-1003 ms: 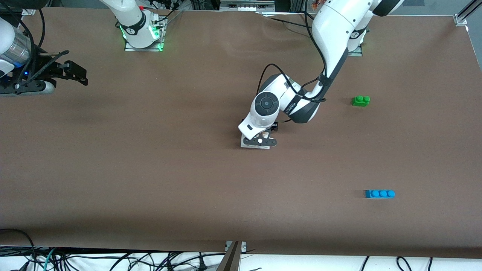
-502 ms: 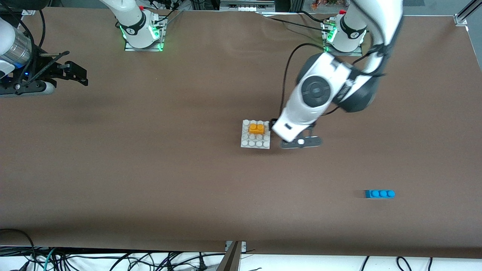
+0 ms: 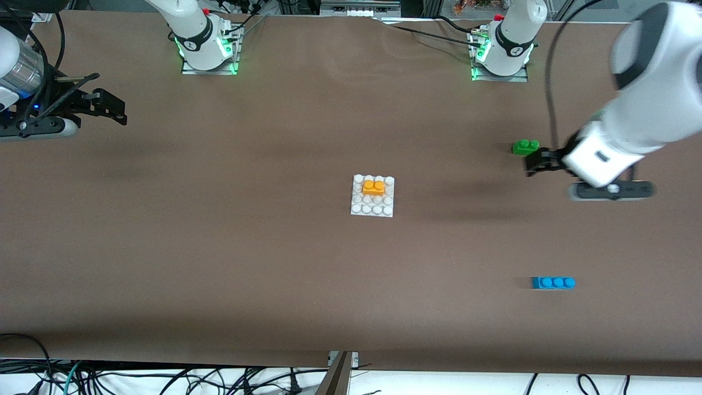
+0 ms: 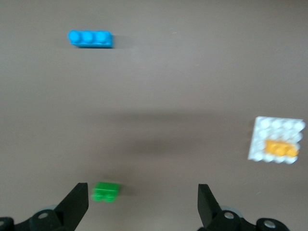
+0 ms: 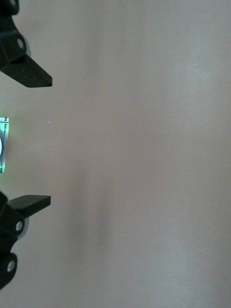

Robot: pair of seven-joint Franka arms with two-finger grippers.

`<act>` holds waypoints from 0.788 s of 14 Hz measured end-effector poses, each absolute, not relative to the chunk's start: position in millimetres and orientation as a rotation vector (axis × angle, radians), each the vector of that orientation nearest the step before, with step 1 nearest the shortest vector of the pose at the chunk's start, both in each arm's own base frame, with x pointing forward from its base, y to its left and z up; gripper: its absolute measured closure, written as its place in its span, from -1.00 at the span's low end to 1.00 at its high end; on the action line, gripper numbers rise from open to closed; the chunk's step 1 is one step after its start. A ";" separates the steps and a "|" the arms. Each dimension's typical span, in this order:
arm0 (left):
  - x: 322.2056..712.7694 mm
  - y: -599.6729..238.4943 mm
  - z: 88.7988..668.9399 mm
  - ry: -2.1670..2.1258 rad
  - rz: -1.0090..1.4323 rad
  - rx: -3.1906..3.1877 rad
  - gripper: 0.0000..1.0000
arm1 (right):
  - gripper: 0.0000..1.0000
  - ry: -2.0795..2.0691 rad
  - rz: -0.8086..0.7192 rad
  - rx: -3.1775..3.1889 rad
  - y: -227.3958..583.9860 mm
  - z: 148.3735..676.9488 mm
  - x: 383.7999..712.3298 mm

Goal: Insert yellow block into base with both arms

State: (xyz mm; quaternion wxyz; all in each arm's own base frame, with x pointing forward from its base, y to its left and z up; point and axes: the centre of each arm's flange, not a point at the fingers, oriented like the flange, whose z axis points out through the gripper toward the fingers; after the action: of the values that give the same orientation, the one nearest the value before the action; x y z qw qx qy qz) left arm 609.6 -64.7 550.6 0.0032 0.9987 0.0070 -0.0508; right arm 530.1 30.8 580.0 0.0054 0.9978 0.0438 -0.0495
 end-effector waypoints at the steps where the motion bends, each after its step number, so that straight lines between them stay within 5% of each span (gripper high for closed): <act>1: 611.2 -31.9 551.9 0.007 -0.157 3.125 -1.00 | -0.98 0.138 -0.153 3.124 31.2 580.4 530.1; 11: 562.0 -20.8 598.7 -0.066 0.008 3.117 -1.00 | -0.98 0.151 -0.156 3.122 35.8 589.5 527.9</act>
State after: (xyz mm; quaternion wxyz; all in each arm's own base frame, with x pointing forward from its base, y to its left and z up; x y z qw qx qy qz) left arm 562.0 -20.8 598.7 0.0118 0.9997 -0.0211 0.0025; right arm 527.9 35.8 589.5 0.0059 0.9976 0.0483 -0.0498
